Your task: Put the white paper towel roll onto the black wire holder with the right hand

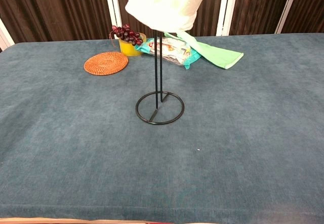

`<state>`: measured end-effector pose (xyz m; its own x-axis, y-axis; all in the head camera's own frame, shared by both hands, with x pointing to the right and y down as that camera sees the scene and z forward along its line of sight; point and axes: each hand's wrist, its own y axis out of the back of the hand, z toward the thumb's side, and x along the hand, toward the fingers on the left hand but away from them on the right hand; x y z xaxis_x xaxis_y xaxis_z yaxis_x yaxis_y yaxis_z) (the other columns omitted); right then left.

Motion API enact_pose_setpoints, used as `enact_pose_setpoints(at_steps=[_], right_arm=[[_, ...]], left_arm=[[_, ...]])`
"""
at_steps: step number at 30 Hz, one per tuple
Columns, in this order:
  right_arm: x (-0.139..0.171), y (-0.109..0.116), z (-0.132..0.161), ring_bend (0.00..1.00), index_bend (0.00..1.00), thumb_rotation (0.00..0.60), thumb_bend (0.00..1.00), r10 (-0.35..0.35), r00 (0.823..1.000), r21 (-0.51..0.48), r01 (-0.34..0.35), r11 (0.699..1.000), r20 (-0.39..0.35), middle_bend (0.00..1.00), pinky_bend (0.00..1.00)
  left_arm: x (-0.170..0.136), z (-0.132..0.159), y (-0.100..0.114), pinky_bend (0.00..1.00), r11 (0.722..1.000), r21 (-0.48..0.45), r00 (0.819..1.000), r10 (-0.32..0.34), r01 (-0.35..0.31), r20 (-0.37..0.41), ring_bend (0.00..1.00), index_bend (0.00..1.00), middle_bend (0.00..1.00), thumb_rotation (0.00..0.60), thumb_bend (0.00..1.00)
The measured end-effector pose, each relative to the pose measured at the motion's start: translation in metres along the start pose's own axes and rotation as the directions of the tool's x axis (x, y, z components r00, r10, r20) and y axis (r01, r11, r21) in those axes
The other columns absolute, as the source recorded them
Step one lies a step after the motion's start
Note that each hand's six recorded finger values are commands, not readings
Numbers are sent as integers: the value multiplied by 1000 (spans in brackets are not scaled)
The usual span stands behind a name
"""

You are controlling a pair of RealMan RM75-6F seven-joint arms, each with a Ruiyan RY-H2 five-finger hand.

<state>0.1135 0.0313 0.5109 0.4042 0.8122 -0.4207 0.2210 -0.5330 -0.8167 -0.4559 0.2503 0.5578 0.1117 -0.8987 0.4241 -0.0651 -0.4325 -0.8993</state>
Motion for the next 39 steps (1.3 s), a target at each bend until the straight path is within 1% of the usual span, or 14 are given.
enact_pose_setpoints(at_steps=[3, 5, 7, 10, 11, 12, 13, 16, 18, 21, 27, 32, 34, 39], right_arm=[[-3, -3, -2, 644, 734, 600, 98, 9, 1000, 27, -10, 1000, 27, 646, 608], [-4, -7, -4, 616, 676, 600, 98, 25, 999, 37, -27, 999, 48, 636, 598], [-6, -11, -5, 556, 558, 600, 97, 46, 997, 42, -49, 998, 68, 574, 571], [-7, -17, -5, 408, 251, 600, 98, 75, 994, 45, -79, 996, 83, 395, 492], [-7, -19, -4, 350, 133, 600, 98, 82, 993, 46, -86, 995, 82, 334, 456], [-7, -19, -4, 295, 50, 600, 98, 88, 993, 46, -91, 995, 81, 276, 422], [-7, -20, -4, 246, 10, 600, 98, 91, 993, 45, -95, 994, 80, 226, 391], [-6, -21, -5, 130, 0, 600, 98, 101, 992, 45, -105, 993, 77, 105, 311], [-6, -20, -6, 89, 0, 600, 98, 104, 992, 53, -109, 993, 77, 53, 286], [-5, -20, -6, 62, 0, 600, 98, 102, 992, 69, -107, 992, 72, 11, 269], [0, -17, -12, 32, 0, 600, 98, 102, 992, 98, -109, 989, 76, 0, 234], [10, -11, -20, 3, 0, 600, 98, 92, 993, 131, -101, 986, 75, 0, 194], [17, -11, -24, 0, 0, 600, 98, 88, 994, 142, -97, 985, 70, 0, 163], [44, -15, -43, 0, 0, 600, 98, 74, 995, 200, -85, 976, 61, 0, 9]], left_arm=[[0, 0, 0, 23, 1000, 1, 1000, -2, 2, 0, 20, 0, 32, 600, 447], [0, 0, -1, 23, 1000, 2, 1000, -3, 3, 1, 20, 0, 32, 600, 447], [0, 1, -1, 22, 1000, 2, 1000, -4, 4, 4, 20, 0, 32, 600, 447], [-1, 1, 0, 23, 1000, 1, 1000, -2, 2, 4, 20, 0, 32, 600, 447], [-1, 1, 0, 23, 1000, 1, 1000, -2, 2, 3, 20, 0, 32, 600, 447], [-1, 0, 0, 23, 1000, 0, 1000, -2, 2, 2, 20, 0, 32, 600, 447], [-1, 0, 1, 23, 1000, -1, 1000, 0, 0, 2, 20, 0, 32, 600, 447], [-1, 0, 1, 23, 1000, -2, 1000, 0, 0, 3, 20, 0, 32, 600, 447], [-2, 0, 1, 23, 1000, -1, 1000, 0, 0, 4, 20, 0, 32, 600, 447], [-2, 0, 1, 23, 1000, -1, 1000, 1, -1, 5, 20, 0, 32, 600, 448], [-3, 1, 1, 22, 1000, 0, 1000, 3, -3, 5, 20, 0, 32, 600, 447], [-4, 1, 2, 23, 1000, -2, 1000, 7, -7, 5, 21, 0, 32, 600, 449], [-4, 1, 3, 23, 1000, -3, 1000, 11, -11, 5, 21, 0, 32, 600, 448], [-5, 1, 5, 23, 1000, -5, 1000, 21, -21, 6, 20, 0, 32, 600, 447]])
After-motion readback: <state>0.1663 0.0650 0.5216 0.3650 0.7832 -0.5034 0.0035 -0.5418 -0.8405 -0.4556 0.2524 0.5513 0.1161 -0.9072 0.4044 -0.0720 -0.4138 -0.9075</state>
